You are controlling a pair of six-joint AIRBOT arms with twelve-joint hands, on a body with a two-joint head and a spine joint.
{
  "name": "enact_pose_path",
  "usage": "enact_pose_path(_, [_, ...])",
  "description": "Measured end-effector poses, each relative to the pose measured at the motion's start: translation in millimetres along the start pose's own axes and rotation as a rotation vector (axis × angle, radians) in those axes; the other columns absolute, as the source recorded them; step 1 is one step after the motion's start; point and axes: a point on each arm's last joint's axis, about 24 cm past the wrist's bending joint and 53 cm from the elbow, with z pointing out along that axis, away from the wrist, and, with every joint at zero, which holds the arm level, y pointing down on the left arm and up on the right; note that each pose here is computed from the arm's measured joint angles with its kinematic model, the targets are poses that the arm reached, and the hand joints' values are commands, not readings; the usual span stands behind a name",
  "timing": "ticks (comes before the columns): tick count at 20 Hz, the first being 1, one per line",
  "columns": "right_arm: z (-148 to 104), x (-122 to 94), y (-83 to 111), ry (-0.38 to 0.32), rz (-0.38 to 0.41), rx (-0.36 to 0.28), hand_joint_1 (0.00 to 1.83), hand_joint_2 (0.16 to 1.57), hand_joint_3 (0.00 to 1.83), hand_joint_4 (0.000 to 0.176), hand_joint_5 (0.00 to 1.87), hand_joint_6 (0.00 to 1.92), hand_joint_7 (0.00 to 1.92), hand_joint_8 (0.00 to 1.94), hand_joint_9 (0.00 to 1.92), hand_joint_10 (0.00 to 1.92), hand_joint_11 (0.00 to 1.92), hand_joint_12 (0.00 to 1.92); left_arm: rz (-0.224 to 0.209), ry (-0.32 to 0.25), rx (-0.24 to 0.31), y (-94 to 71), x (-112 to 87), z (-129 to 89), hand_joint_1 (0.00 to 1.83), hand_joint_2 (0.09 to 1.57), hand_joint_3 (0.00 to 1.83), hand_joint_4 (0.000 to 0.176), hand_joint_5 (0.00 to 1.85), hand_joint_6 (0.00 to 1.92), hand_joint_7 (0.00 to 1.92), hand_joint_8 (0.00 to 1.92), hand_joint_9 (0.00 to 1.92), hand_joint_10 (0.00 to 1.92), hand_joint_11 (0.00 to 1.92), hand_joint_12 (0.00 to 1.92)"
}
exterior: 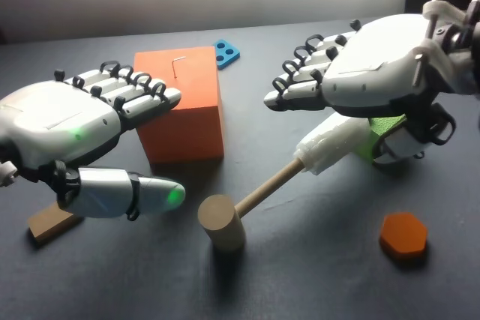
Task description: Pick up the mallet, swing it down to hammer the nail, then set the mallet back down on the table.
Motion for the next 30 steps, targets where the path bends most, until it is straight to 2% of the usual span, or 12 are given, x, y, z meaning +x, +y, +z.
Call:
enact_pose_path(2, [6,9,-0.8,0.023,0.000,0.002,1.28,1.00,0.01,0.000,0.05,0.00,0.01,0.00,0.00,0.00,0.00,0.28,-0.010,-0.010,-0.003,3.3,-0.6,3,0.00,1.10,0.00,0.000,0.01,0.00,0.01,0.00,0.01,0.00,0.00,0.11])
enact_pose_path(5, [16,17,-7.4,0.041,0.020,0.013,1.27,0.98,0.00,0.000,0.07,0.00,0.04,0.00,0.01,0.00,0.00,0.35,-0.014,-0.019,-0.006,6.6,-3.3,4,0.00,1.10,0.00,0.000,0.05,0.01,0.06,0.01,0.05,0.01,0.00,0.22])
enact_pose_path(8, [27,21,-20.0,0.048,0.033,0.034,1.30,0.97,0.00,0.000,0.08,0.00,0.03,0.00,0.02,0.00,0.00,0.39,-0.016,-0.018,-0.006,7.9,-2.0,7,0.00,1.10,0.00,0.000,0.02,0.00,0.03,0.00,0.02,0.00,0.00,0.12])
enact_pose_path(11, [42,35,-28.6,0.089,0.068,0.057,1.34,0.94,0.00,0.000,0.11,0.00,0.07,0.00,0.05,0.01,0.00,0.45,-0.016,-0.016,-0.006,8.7,0.0,7,0.00,1.10,0.00,0.000,0.02,0.00,0.02,0.00,0.02,0.00,0.00,0.12])
enact_pose_path(12, [45,38,-30.8,0.098,0.085,0.063,1.32,0.95,0.00,0.000,0.08,0.00,0.05,0.00,0.03,0.00,0.00,0.42,-0.018,-0.014,-0.007,9.0,1.1,7,0.00,1.11,0.00,0.000,0.02,0.00,0.02,0.00,0.02,0.00,0.00,0.10])
enact_pose_path(14, [52,41,-34.6,0.105,0.099,0.072,1.30,0.95,0.00,0.000,0.09,0.01,0.06,0.00,0.06,0.01,0.00,0.49,-0.025,-0.005,-0.011,11.7,5.8,8,0.00,1.10,0.00,0.000,0.04,0.00,0.04,0.00,0.03,0.00,0.00,0.16])
enact_pose_path(16, [58,38,-35.7,0.099,0.104,0.074,1.31,0.94,0.00,0.000,0.09,0.01,0.06,0.00,0.06,0.01,0.00,0.49,-0.037,-0.003,-0.012,12.2,7.7,8,0.00,1.10,0.00,0.000,0.04,0.00,0.04,0.00,0.03,0.00,0.00,0.16])
enact_pose_path(18, [64,38,-34.4,0.094,0.124,0.070,1.31,0.95,0.00,0.000,0.07,0.00,0.04,0.00,0.02,0.00,0.00,0.35,-0.046,-0.007,-0.008,12.5,10.6,9,0.00,1.10,0.00,0.000,0.03,0.00,0.03,0.00,0.02,0.01,0.00,0.12])
enact_pose_path(21, [75,41,-31.7,0.101,0.135,0.068,1.29,0.95,0.00,0.000,0.08,0.00,0.06,0.00,0.04,0.01,0.00,0.43,-0.060,-0.010,-0.003,11.1,11.4,9,0.00,1.10,0.00,0.000,0.03,0.00,0.04,0.00,0.03,0.00,0.00,0.16])
enact_pose_path(27, [88,43,-34.8,0.113,0.135,0.082,1.30,0.97,0.01,0.000,0.09,0.00,0.05,0.00,0.02,0.00,0.00,0.40,-0.069,-0.013,0.000,11.0,13.1,10,0.00,1.10,0.00,0.000,0.05,0.00,0.05,0.00,0.04,0.01,0.00,0.18])
enact_pose_path(28, [89,45,-33.7,0.120,0.137,0.082,1.28,0.97,0.00,0.000,0.10,0.01,0.06,0.00,0.04,0.00,0.00,0.44,-0.070,-0.013,0.000,11.1,13.1,10,0.00,1.10,0.00,0.000,0.05,0.01,0.05,0.01,0.05,0.01,0.00,0.18])
enact_pose_path(30, [90,47,-30.0,0.127,0.159,0.074,1.29,0.98,0.01,0.000,0.09,0.00,0.06,0.00,0.04,0.01,0.00,0.41,-0.072,-0.014,0.001,10.9,12.9,10,0.00,1.10,0.00,0.000,0.03,0.00,0.03,0.00,0.02,0.00,0.00,0.11])
